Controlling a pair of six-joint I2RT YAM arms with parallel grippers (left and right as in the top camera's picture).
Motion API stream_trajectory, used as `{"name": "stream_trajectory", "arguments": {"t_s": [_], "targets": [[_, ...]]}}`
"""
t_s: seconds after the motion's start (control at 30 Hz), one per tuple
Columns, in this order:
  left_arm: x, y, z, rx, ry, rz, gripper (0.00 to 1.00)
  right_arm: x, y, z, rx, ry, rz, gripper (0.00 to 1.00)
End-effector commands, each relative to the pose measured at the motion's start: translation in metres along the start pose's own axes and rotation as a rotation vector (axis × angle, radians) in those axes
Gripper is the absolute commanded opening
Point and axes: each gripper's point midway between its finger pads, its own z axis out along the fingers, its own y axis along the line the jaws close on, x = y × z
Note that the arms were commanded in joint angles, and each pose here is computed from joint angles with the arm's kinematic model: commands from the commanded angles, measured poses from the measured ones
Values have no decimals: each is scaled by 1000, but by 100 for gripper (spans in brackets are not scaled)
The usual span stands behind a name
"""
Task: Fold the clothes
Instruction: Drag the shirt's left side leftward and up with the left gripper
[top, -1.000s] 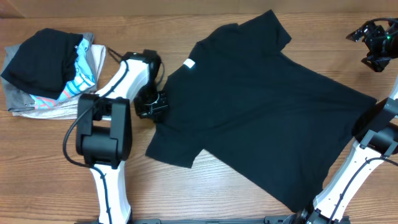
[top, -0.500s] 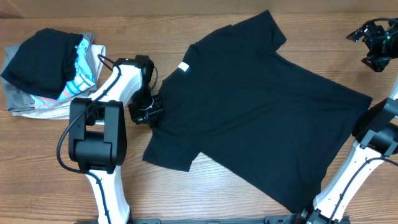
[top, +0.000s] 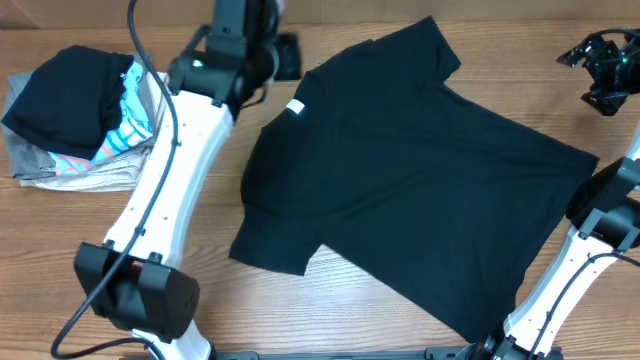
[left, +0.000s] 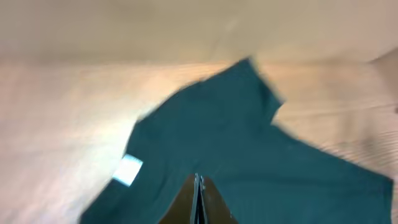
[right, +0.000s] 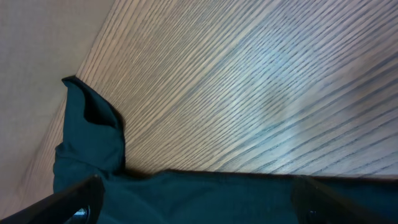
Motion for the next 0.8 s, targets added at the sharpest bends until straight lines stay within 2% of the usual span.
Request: {"name": "stream_trajectory", "arguments": {"t_s": [0.0,0.13,0.33,0.77], "targets": [[30,-6,65,21,52,107,4,-7,14,-23,-20,-52,-25,100],[45,-9,123,50,28,139,4,-7,14,-23,-20,-52,-25,100],[84,14,195,46,42,136,4,-7,14,-23,-20,-52,-25,100],[135,46,271,53,12,151,4,-7,14,-23,-20,-52,-25,100]]}}
